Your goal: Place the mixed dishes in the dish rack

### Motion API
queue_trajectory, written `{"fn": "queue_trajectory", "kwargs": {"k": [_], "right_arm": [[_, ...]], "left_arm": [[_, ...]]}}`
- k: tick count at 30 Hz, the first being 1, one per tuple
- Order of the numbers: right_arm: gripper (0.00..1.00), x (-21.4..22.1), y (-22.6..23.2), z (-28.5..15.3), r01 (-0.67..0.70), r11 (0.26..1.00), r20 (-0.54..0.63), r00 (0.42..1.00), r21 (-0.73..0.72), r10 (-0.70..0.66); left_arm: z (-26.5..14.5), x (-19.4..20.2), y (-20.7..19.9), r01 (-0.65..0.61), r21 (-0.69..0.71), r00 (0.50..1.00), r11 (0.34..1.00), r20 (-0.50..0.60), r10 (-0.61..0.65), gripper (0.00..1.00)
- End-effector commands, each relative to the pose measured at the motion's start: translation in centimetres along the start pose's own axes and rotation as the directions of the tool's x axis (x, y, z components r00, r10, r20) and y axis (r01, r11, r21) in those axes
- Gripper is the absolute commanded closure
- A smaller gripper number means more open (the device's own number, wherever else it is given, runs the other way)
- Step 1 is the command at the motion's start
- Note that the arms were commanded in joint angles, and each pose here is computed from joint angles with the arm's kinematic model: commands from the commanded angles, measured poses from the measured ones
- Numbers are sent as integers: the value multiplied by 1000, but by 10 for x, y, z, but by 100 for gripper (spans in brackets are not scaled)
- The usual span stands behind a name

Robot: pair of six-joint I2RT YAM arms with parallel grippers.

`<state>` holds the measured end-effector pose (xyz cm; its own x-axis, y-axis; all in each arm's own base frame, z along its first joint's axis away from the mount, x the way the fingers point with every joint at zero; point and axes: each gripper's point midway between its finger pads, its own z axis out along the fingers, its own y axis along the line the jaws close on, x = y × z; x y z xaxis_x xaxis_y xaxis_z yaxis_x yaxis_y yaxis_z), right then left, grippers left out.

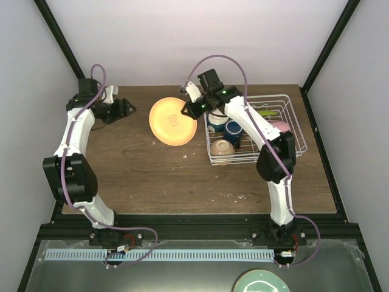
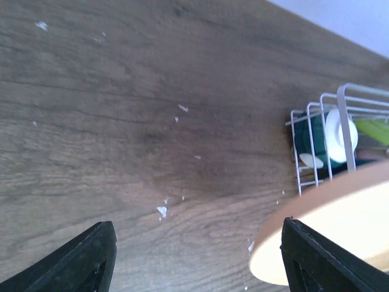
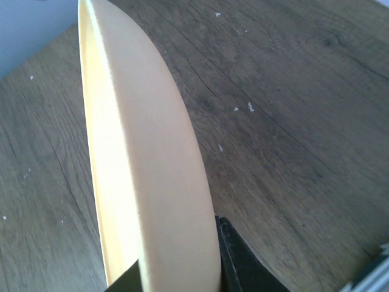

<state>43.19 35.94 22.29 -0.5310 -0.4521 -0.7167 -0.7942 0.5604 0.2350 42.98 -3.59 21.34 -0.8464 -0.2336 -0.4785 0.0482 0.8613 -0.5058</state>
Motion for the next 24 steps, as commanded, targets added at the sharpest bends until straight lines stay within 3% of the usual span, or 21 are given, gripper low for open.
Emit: {"fn": "queue_trajectory", "kwargs": {"k": [1, 7, 14, 18, 21, 24], "right_arm": [[99, -17, 16, -54, 194, 978, 22, 980, 72, -196], [99, -19, 5, -113, 322, 900, 8, 941, 295, -340], [99, 29, 3, -182, 452, 766, -106, 883, 458, -457], [99, 54, 9, -222, 553, 643, -173, 813, 529, -557], [99, 65, 20, -255, 643, 482, -211, 703, 595, -679], [99, 66, 24, -292, 620, 384, -222, 678, 684, -700]], "left_arm": [[-19, -32, 7, 57, 55, 992, 997, 106, -63, 23], [-20, -48, 12, 96, 131, 986, 987, 121, -111, 24], [-7, -48, 15, 114, 173, 986, 978, 105, -133, 23], [-1, -50, 15, 115, 195, 986, 974, 93, -135, 23], [3, -50, 16, 119, 203, 986, 972, 87, -139, 23], [5, -50, 17, 120, 208, 987, 971, 85, -140, 23]]}}
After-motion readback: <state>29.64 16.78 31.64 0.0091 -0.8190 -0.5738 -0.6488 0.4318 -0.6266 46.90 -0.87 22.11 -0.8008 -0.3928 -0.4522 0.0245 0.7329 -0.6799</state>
